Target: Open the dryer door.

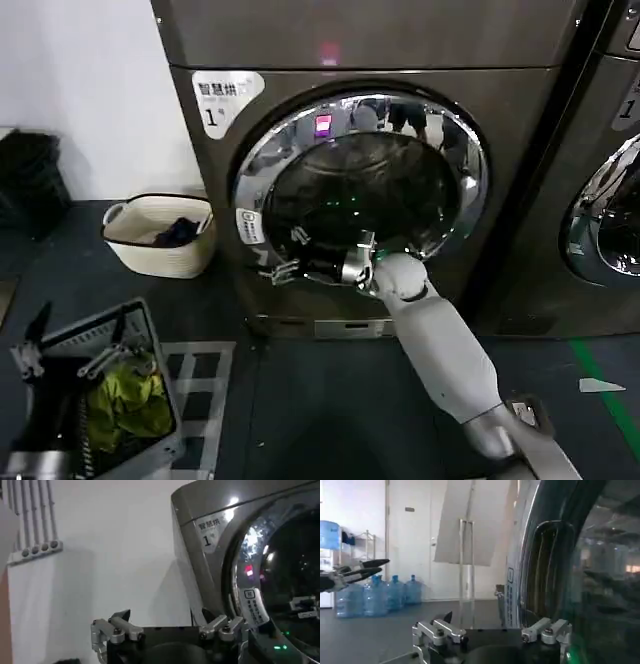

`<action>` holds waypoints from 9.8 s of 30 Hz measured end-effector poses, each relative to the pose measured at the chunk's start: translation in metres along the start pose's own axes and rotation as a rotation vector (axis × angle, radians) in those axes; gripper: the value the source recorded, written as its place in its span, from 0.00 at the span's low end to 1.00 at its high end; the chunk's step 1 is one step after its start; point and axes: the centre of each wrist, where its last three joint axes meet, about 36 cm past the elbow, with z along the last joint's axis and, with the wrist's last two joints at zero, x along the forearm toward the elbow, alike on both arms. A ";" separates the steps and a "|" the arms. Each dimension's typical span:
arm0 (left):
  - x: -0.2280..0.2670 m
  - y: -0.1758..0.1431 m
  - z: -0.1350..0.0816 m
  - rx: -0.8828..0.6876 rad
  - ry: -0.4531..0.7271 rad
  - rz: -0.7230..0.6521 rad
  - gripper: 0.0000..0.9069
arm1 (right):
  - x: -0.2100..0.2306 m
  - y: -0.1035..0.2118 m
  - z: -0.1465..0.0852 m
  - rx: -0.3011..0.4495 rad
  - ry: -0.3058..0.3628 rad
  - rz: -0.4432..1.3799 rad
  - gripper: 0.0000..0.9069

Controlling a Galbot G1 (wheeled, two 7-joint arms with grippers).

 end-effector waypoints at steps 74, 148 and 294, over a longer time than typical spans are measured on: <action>-0.182 -0.008 0.013 -0.372 -0.293 0.693 1.00 | 0.131 0.066 -0.048 -0.045 0.083 -0.631 1.00; -0.203 -0.241 -0.058 -0.161 -0.698 1.275 1.00 | 0.632 0.087 -0.117 0.090 0.673 0.255 1.00; -0.247 -0.475 -0.080 -0.300 -0.574 1.160 1.00 | 0.700 0.610 -0.101 0.317 1.104 2.359 1.00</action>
